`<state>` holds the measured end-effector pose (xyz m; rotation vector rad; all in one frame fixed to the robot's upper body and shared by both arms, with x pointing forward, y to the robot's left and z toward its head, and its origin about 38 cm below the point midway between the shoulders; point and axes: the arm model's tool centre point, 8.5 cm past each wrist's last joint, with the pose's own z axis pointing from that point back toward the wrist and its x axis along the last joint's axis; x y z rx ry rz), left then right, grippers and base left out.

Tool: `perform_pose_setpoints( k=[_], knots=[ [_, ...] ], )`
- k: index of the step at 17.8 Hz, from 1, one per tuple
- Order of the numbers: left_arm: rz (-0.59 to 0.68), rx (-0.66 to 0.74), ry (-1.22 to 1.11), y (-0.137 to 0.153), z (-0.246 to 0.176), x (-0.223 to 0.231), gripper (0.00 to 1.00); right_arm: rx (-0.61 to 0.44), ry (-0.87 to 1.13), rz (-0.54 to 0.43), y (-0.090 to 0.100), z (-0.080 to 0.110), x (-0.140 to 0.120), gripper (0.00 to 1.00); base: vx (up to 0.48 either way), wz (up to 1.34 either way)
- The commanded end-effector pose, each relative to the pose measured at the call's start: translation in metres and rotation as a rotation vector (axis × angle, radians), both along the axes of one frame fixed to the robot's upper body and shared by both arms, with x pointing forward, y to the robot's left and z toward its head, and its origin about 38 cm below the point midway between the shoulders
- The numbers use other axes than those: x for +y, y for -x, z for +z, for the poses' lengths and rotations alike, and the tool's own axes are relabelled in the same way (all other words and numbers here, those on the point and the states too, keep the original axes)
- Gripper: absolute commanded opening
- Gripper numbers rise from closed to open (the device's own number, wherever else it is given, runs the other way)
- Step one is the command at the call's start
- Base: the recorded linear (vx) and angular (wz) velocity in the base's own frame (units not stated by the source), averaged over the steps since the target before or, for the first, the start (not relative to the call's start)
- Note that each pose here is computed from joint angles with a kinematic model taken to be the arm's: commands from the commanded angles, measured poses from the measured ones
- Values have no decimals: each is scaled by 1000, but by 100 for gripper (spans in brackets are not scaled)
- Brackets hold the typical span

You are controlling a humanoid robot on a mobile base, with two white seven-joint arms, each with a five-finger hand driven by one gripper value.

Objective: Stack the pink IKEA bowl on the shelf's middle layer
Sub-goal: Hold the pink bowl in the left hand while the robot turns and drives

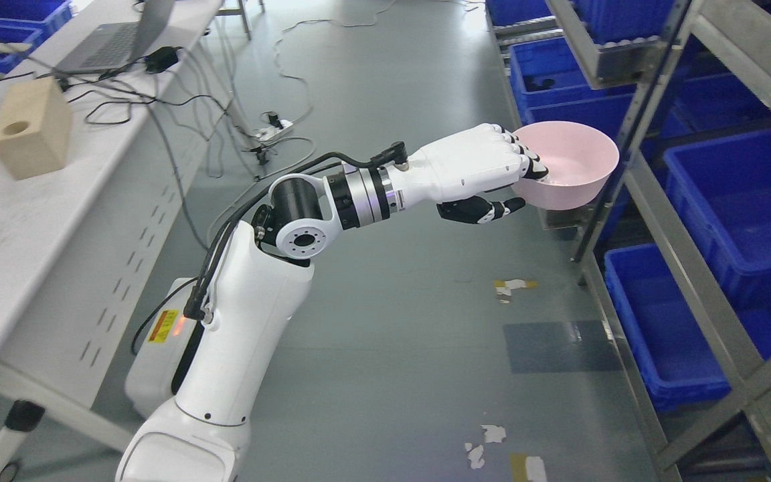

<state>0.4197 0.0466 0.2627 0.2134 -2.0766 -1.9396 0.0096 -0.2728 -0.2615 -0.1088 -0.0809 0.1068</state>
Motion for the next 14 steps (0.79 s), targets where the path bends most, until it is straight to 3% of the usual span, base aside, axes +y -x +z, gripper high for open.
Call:
perform_pose_setpoints(
  k=[1,6,7,9,11,14],
  knots=[
    [-5,-2,-30,-2,-2,1,6,7,17,0,9,1,-11,100,107,-755],
    [-17,-9,-26,1,-7,4,6,7,17,0,9,1,-11,100,74,-1471],
    [5,-42,-6,-6,9,11,6,7,17,0,9,1,-11,100,54,-1681],
    [112,-196,71,-33,94,46,6,7,17,0,9,1,-11,100,57,-1551],
    [175,-259,108,-50,147,69,6,7,17,0,9,1,-11,100,21,-1293],
    [213,-220,54,-71,152,76,6,7,17,0,9,1,-11,100,26,-1120]
  ],
)
